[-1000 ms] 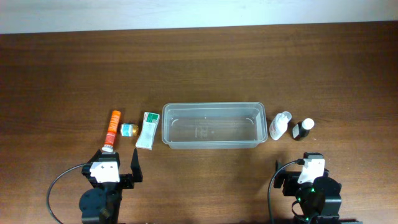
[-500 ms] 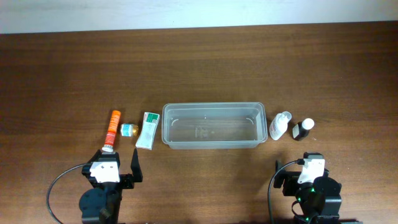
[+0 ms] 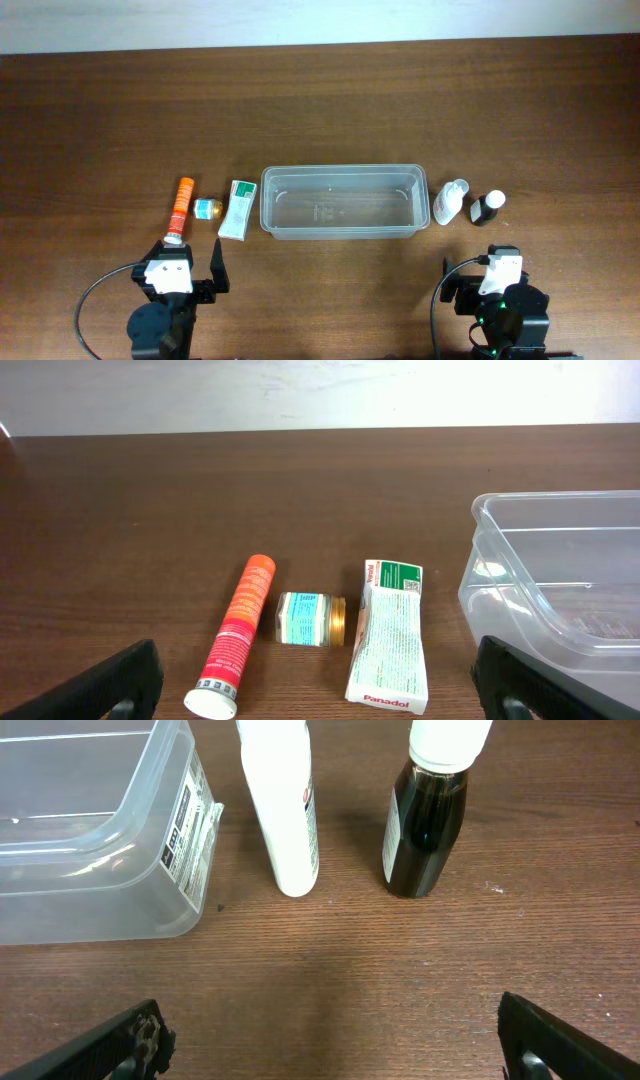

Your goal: Pack container

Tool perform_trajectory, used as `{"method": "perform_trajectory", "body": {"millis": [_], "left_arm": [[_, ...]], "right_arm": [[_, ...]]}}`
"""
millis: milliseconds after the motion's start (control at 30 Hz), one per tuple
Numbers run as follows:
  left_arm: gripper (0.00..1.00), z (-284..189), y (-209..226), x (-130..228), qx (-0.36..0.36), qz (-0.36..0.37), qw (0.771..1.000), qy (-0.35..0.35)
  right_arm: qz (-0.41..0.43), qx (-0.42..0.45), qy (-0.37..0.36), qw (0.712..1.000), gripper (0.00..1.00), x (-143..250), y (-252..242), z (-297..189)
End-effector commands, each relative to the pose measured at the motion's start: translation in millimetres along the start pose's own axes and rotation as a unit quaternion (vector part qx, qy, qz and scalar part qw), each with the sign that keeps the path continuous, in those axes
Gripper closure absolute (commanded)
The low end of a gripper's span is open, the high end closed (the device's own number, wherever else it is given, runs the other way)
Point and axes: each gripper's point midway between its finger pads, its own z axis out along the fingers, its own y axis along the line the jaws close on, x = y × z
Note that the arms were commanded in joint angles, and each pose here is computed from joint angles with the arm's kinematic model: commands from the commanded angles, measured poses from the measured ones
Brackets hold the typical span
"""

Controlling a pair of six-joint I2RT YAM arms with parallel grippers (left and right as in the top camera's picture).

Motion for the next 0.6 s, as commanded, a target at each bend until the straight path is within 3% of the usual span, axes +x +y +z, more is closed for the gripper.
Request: {"method": "perform_trajectory", "body": {"millis": [0, 567], "left_arm": [[0.0, 0.3, -2.8, -0.1, 0.007, 0.0, 1.0, -0.004], [0.0, 0.2, -9.4, 1.3, 0.027, -0.001, 1.0, -0.001]], "right_arm": [[0.002, 0.002, -0.001, 1.0, 0.02, 1.9, -1.1, 1.4], [0.002, 0.002, -0.001, 1.0, 0.02, 1.9, -1.1, 1.4]]}}
